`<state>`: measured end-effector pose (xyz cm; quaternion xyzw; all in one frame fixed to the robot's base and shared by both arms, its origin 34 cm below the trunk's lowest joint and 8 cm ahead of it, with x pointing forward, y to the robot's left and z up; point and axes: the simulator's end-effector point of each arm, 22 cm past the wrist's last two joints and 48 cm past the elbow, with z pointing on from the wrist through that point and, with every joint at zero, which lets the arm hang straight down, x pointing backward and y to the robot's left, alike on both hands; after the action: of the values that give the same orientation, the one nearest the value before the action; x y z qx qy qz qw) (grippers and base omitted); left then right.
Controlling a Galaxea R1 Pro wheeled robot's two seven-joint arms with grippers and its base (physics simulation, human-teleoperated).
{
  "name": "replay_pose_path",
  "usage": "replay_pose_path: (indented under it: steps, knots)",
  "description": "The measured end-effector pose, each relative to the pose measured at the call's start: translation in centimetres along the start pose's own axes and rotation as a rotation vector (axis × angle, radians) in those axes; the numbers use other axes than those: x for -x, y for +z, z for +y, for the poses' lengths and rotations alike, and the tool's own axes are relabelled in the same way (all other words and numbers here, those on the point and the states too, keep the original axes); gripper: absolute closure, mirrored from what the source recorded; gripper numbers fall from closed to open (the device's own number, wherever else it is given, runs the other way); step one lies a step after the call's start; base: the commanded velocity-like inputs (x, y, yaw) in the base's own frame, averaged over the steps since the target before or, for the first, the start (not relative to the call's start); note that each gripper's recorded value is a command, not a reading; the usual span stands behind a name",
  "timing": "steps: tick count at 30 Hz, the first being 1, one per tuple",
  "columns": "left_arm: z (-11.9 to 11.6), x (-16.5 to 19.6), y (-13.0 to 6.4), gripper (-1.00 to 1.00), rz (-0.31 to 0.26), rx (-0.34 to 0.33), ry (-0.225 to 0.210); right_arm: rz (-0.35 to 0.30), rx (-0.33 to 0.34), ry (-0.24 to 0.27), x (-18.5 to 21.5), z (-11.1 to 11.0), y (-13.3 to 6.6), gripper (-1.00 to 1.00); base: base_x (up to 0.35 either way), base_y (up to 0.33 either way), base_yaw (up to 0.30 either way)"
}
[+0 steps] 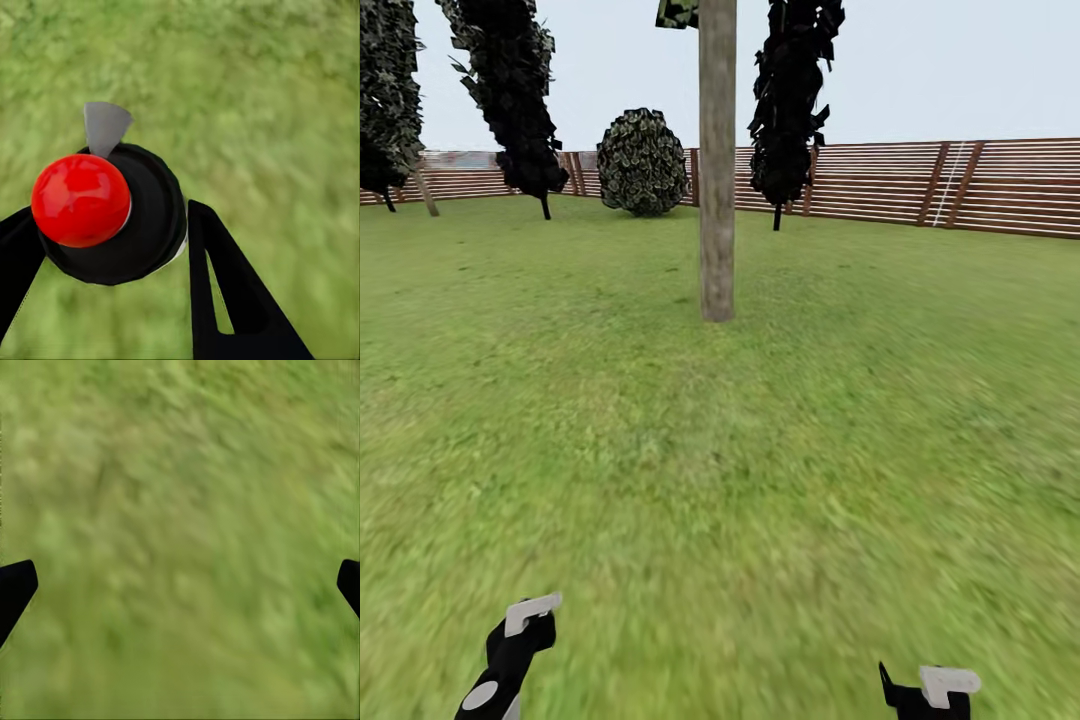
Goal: In the garden, pick up the pesticide atomizer on the floor and spray pesticide onto both trees until each tree trunk is fully covered.
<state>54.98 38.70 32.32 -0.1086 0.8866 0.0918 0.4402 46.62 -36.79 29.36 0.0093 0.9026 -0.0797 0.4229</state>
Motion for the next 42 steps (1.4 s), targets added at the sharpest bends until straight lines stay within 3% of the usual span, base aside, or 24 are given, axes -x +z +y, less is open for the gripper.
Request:
replay_pose_path:
  steps: [42]
  knots:
    - [0.04, -0.01, 0.00, 1.00, 0.001, 0.000, 0.003, 0.001, 0.000, 0.001, -0.03, 0.05, 0.00, -1.00, 0.339, 0.134, 0.000]
